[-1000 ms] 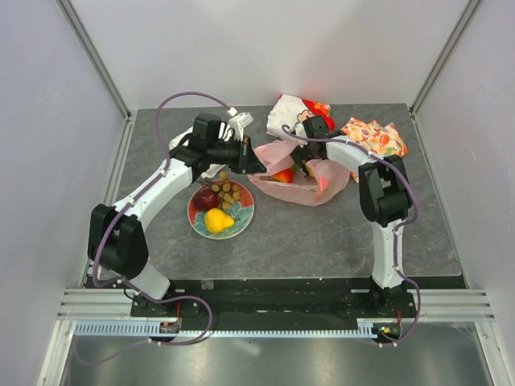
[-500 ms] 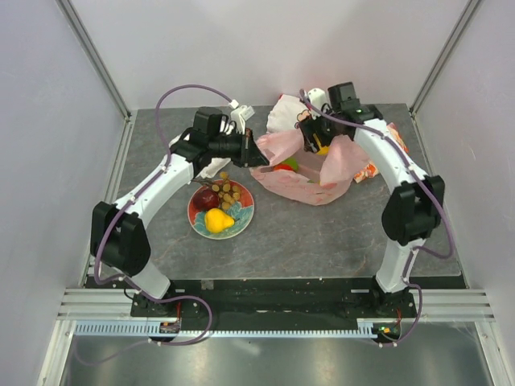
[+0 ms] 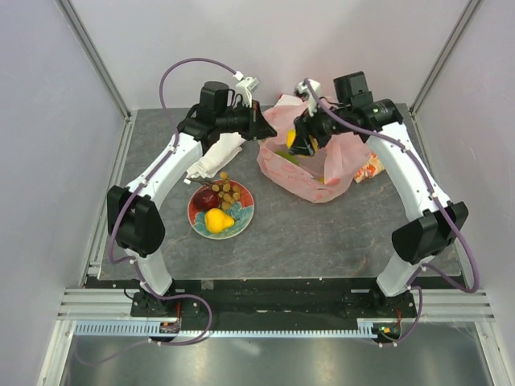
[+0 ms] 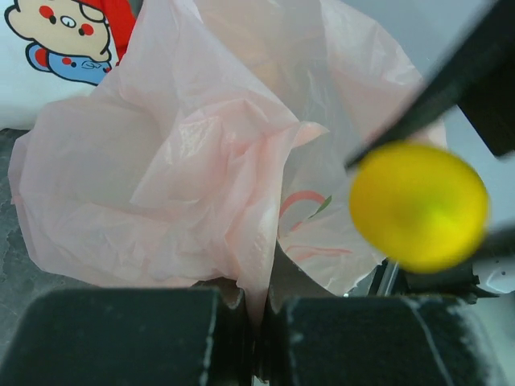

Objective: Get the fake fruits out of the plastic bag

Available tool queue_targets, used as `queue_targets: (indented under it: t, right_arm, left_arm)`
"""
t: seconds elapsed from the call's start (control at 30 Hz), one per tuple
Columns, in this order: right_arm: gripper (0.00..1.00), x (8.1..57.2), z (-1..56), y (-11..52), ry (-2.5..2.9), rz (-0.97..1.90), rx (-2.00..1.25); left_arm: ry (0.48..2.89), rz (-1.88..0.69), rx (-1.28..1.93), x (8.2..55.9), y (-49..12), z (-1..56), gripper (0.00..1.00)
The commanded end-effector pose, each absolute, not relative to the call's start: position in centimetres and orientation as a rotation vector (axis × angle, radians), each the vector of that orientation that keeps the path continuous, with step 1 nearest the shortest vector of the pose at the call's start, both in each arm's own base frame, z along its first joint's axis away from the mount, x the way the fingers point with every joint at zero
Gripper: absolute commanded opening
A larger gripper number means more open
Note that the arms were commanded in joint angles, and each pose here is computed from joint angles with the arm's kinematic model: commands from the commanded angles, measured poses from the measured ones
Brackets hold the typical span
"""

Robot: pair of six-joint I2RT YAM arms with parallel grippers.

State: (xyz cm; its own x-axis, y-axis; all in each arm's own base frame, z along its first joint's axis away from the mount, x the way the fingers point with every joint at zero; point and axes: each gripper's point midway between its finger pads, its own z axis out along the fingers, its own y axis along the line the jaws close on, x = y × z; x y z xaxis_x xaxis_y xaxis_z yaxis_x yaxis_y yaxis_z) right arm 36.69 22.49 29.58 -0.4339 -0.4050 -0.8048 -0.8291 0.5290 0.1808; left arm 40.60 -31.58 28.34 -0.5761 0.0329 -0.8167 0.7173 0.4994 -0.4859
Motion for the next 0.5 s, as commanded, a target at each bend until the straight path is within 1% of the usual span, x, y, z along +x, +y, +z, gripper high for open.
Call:
queue_targets:
  t: [0.0, 0.07, 0.2, 0.37, 0.43, 0.47]
  right_arm:
    - [0.66, 28.8, 31.0, 27.5, 1.838, 0.811, -1.323]
    - [0.66, 27.5, 28.8, 28.7, 1.867, 0.871, -1.348]
    - [0.63, 26.6, 26.3, 32.9, 1.858, 0.984, -1.372]
    - [0.61, 26.3, 22.1, 35.9, 1.842, 0.974, -1.464]
    - [0.61, 26.7, 21.1, 37.0, 1.826, 0.972, -1.456]
    - [0.61, 26.5, 19.6, 37.3, 1.871, 0.984, -1.439]
  left_arm:
    - [1.904, -1.109, 0.628, 41.2, -31.2, 30.5, 0.02]
    - [1.881, -1.146, 0.638, 40.2, -31.3, 31.7, 0.02]
    - [1.875, -1.164, 0.621, 39.1, -30.8, 32.6, 0.02]
    - [1.894, -1.196, 0.581, 39.2, -30.0, 32.3, 0.02]
    - [1.905, -1.235, 0.522, 39.6, -29.3, 32.3, 0.02]
    - [1.905, -1.255, 0.511, 39.6, -29.2, 32.4, 0.02]
